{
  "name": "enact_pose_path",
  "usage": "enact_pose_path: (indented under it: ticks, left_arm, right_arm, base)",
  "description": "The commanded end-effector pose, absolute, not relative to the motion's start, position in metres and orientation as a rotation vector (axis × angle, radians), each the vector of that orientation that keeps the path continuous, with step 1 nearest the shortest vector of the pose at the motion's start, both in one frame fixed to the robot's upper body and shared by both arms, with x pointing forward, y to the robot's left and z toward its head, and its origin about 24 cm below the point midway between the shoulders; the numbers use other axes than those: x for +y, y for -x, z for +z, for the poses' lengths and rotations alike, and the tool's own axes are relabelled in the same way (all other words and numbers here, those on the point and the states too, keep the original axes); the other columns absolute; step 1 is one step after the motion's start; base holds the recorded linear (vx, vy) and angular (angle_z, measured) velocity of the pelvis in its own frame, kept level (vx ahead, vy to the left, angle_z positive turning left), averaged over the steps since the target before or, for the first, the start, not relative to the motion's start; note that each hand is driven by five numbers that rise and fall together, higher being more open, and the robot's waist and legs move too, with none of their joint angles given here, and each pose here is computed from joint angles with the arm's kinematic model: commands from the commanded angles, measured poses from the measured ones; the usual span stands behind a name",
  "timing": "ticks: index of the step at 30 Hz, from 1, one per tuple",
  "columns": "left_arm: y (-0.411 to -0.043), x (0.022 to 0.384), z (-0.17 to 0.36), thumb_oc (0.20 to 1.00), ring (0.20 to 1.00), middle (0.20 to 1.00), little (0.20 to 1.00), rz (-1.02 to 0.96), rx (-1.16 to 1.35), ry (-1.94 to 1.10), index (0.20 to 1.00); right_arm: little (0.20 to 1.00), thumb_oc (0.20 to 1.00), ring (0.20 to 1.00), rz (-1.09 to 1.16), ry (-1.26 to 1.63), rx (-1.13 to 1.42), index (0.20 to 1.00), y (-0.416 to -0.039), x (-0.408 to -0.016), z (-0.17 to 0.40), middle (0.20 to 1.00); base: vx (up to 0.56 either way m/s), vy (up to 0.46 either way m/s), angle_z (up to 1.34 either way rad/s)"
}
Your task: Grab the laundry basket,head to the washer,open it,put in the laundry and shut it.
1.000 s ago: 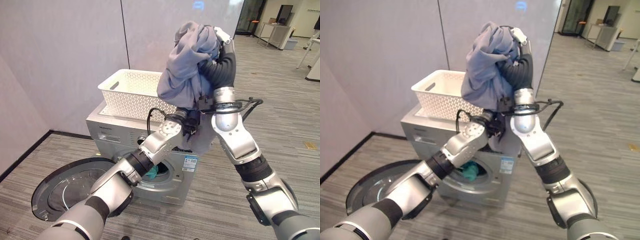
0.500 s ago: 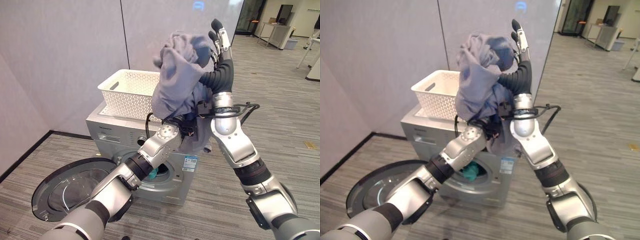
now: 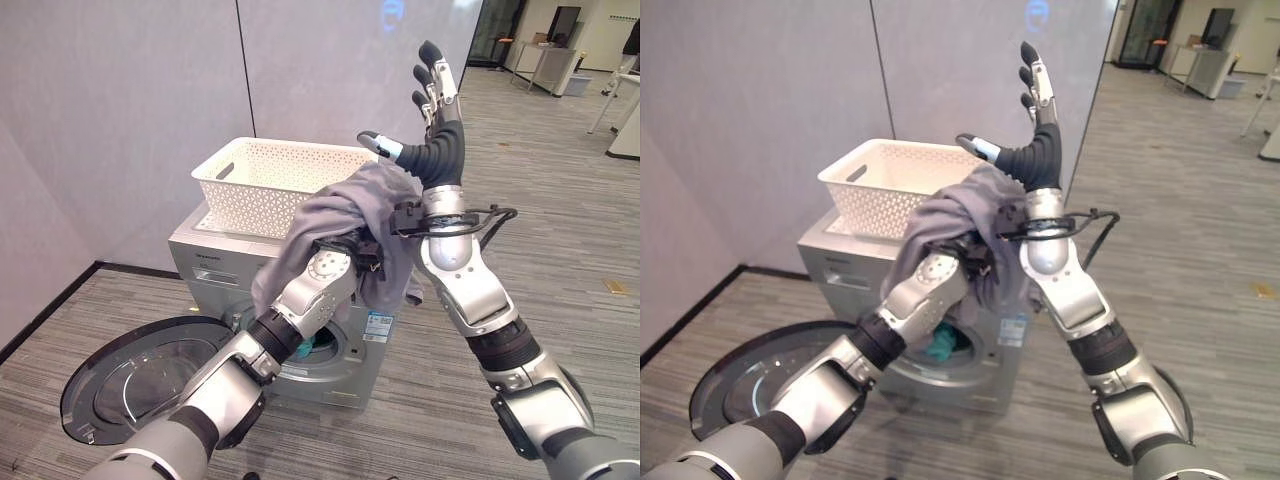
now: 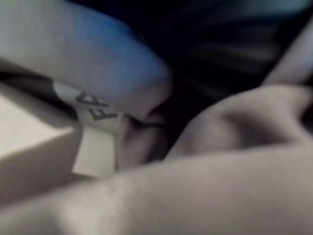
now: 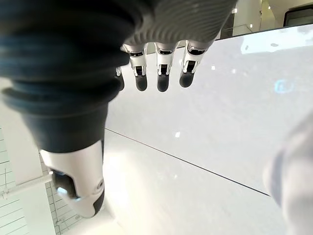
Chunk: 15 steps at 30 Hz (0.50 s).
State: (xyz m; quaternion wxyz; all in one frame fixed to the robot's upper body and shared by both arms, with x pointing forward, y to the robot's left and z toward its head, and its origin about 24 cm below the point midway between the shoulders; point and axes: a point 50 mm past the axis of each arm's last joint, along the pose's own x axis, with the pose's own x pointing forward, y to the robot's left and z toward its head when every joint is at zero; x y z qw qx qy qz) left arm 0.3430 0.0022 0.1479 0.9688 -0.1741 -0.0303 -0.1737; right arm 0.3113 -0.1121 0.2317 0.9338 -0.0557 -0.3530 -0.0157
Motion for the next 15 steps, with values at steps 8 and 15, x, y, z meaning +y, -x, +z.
enact_pose_path:
  ticks: [8,15]
  left_arm:
    - [-0.344,0.078,0.202,0.2,0.2,0.2,0.2,-0.178,-0.434,0.316,0.2]
    - [-0.305,0.137,0.185,0.2,0.2,0.2,0.2,-0.086,-0.535,0.277,0.2]
  right_arm:
    - [1.0,1.0,1.0,-0.646,0.188,-0.846,1.0,-0.283,-0.227,0.241,1.0]
    - [1.0,1.0,1.0,-1.098,0.619,-0.609,1.0,-0.242,-0.315,0.195,1.0]
  base:
    - [0.02,-0.002,0.0]
    - [0.03,-0.005,-0.02]
